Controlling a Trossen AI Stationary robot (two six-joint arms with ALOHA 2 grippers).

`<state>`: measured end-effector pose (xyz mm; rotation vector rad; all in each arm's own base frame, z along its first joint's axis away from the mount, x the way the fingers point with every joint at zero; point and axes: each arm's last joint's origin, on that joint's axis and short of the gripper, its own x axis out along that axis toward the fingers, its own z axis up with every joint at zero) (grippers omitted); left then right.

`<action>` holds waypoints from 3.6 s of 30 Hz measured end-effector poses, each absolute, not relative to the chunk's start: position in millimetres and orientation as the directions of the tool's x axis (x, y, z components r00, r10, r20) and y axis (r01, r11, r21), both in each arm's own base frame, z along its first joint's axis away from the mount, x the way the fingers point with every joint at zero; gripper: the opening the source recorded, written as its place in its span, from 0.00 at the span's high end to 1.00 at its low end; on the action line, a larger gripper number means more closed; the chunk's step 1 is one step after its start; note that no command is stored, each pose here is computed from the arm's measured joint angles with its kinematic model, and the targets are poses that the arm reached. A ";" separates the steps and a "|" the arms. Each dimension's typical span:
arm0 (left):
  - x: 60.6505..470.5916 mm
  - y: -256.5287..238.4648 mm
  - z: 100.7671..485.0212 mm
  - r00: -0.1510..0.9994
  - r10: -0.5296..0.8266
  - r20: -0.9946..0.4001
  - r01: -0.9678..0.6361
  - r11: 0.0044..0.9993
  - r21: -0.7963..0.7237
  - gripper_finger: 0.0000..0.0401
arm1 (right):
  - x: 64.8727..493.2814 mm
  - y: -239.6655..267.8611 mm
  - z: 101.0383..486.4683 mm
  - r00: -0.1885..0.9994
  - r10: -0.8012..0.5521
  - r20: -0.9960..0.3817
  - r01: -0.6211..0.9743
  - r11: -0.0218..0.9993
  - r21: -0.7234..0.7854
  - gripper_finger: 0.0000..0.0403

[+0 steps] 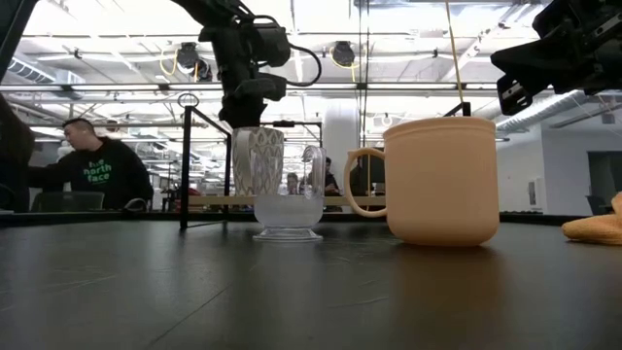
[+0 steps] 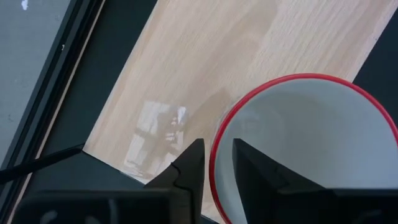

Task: Stack small to large cups/mugs on shelf
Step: Put the gray patterned mug on the shelf, then put the orange mug on the shelf

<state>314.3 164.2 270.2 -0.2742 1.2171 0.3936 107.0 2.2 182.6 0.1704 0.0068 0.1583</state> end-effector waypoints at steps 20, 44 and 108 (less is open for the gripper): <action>315.2 162.9 271.6 0.324 0.100 -0.941 -0.425 0.904 -0.050 0.50 | 107.0 2.2 182.6 0.987 0.158 0.007 -0.156 0.973 0.169 1.00; 314.8 163.3 272.1 0.317 0.117 -0.941 -0.446 0.894 -0.039 0.16 | 107.0 2.2 182.6 0.987 0.158 0.006 -0.156 0.973 0.169 1.00; 248.1 100.3 463.5 0.557 0.300 -0.774 -0.396 0.916 0.070 1.00 | 107.0 2.2 182.6 0.988 0.157 0.007 -0.156 0.973 0.169 1.00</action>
